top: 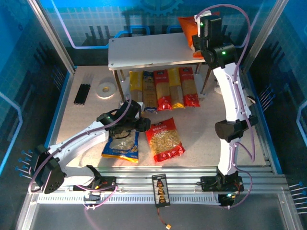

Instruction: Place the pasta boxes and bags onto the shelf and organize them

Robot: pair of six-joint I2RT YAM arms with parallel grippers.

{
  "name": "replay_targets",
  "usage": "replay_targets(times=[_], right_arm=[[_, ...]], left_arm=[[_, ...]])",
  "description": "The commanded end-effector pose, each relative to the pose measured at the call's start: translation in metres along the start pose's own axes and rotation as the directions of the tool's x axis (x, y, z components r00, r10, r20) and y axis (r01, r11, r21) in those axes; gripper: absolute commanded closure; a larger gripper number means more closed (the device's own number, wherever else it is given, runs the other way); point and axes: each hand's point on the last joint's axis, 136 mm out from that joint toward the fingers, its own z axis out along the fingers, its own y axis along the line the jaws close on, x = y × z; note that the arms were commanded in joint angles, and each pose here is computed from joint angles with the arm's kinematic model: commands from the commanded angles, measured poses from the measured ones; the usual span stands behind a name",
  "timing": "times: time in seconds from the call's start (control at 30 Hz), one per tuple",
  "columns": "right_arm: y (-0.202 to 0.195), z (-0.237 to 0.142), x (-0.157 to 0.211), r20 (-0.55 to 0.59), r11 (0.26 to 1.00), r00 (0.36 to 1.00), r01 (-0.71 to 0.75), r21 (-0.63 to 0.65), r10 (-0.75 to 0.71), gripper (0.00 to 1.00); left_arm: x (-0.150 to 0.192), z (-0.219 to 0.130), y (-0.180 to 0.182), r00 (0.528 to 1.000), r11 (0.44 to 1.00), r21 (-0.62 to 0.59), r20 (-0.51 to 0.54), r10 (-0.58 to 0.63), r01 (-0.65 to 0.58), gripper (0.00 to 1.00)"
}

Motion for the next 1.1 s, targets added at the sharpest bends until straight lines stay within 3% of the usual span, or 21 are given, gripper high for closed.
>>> replay_targets(times=[0.0, 0.6, 0.63, 0.7, 0.77, 0.9, 1.0, 1.07], right_arm=[[-0.040, -0.028, -0.060, 0.226, 0.987, 0.964, -0.156, 0.049, 0.142, 1.00], [0.015, 0.003, -0.023, 0.087, 0.986, 0.984, -0.152, -0.064, 0.158, 1.00], [0.018, 0.006, -0.019, 0.072, 0.986, 0.985, -0.153, -0.072, 0.158, 0.97], [0.027, 0.010, -0.013, 0.047, 0.984, 0.986, -0.153, -0.094, 0.158, 0.77], [0.033, 0.012, -0.008, 0.027, 0.982, 0.987, -0.152, -0.109, 0.156, 0.66], [0.040, 0.005, -0.009, 0.020, 0.974, 0.986, -0.160, -0.160, 0.165, 0.33], [0.039, -0.010, -0.017, 0.034, 0.963, 0.982, -0.176, -0.204, 0.187, 0.20], [0.035, -0.025, -0.024, 0.050, 0.955, 0.978, -0.188, -0.230, 0.205, 0.19]], left_arm=[[-0.007, -0.001, 0.001, 1.000, 1.000, -0.018, 0.001, 0.017, -0.017, 0.52], [-0.003, 0.003, 0.003, 1.000, 1.000, -0.018, -0.009, 0.008, -0.008, 0.52], [-0.003, 0.003, 0.004, 1.000, 1.000, -0.018, -0.009, 0.008, -0.008, 0.52], [-0.001, 0.002, 0.005, 1.000, 1.000, -0.019, -0.009, 0.007, -0.007, 0.51], [0.001, 0.002, 0.007, 1.000, 1.000, -0.023, -0.011, 0.006, -0.006, 0.51], [0.003, 0.000, 0.009, 1.000, 1.000, -0.025, -0.008, 0.002, -0.002, 0.50], [0.003, -0.002, 0.010, 1.000, 1.000, -0.025, -0.003, -0.001, 0.001, 0.50], [0.003, -0.003, 0.010, 1.000, 1.000, -0.024, 0.001, -0.002, 0.002, 0.50]])
